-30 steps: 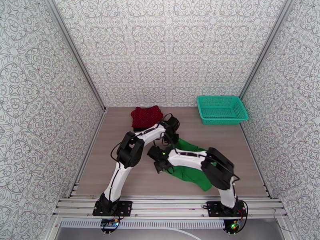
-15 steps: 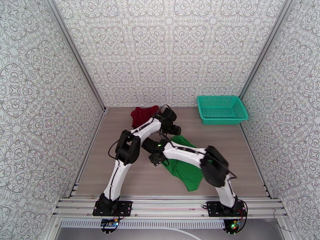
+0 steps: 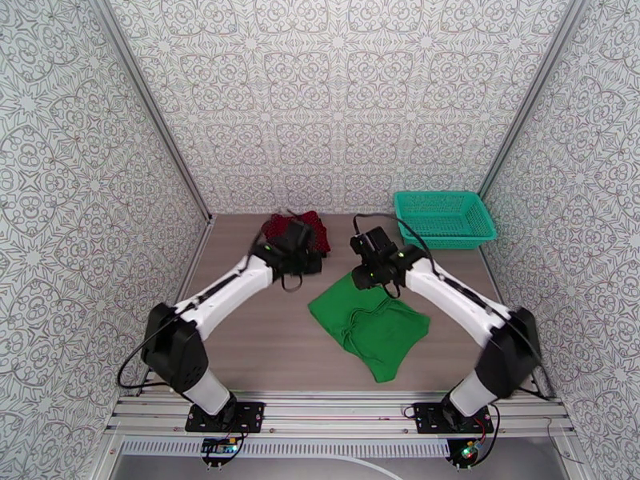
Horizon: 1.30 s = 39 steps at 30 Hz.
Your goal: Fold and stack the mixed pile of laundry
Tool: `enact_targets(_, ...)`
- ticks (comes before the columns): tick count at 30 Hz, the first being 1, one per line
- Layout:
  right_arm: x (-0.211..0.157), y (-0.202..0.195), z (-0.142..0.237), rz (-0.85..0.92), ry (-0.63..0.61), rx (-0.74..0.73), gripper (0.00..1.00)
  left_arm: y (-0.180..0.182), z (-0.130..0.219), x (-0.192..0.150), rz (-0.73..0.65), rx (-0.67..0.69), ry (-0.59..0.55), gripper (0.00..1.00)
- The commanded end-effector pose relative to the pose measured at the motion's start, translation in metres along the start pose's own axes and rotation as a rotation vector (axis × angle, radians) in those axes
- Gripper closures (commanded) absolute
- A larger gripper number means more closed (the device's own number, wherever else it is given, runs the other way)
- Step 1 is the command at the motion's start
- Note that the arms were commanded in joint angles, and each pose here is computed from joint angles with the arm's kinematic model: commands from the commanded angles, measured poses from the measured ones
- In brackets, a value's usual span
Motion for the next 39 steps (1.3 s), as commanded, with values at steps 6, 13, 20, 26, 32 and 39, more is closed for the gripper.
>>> enact_targets(6, 0.012, -0.031, -0.09, -0.017, 0.108, 0.02, 0.57, 0.007, -0.051, -0.039, 0.157, 0.007, 0.069, 0.94)
enact_targets(13, 0.004, -0.043, -0.129, -0.106, 0.187, -0.025, 0.64, 0.03, -0.101, -0.037, 0.16, 0.156, 0.137, 0.94)
enact_targets(20, -0.005, -0.055, -0.138, -0.291, 0.205, -0.087, 0.65, 0.044, -0.141, 0.008, 0.088, 0.263, 0.169, 0.96)
enact_targets(26, -0.008, -0.056, -0.142, -0.48, 0.141, -0.1, 0.65, 0.032, -0.154, 0.061, -0.012, 0.226, 0.139, 0.96)
enact_targets(32, -0.006, -0.061, -0.135, -0.642, 0.042, -0.165, 0.65, 0.013, -0.151, 0.094, -0.113, 0.166, 0.096, 0.94)
enact_targets(39, 0.009, -0.068, -0.118, -0.678, -0.038, -0.204, 0.64, -0.004, -0.119, 0.102, -0.148, 0.105, 0.05, 0.87)
Point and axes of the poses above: each hand's point on the last joint's axis, 136 mm out from that joint toward the fingers, its own z axis back along the fingers, its own y axis along the line the jaws close on, x = y × z, the point moved 9 cm from there along z, back along the fingers, and after that the axes turned 14 degrees about z, right-handed, at the moved point
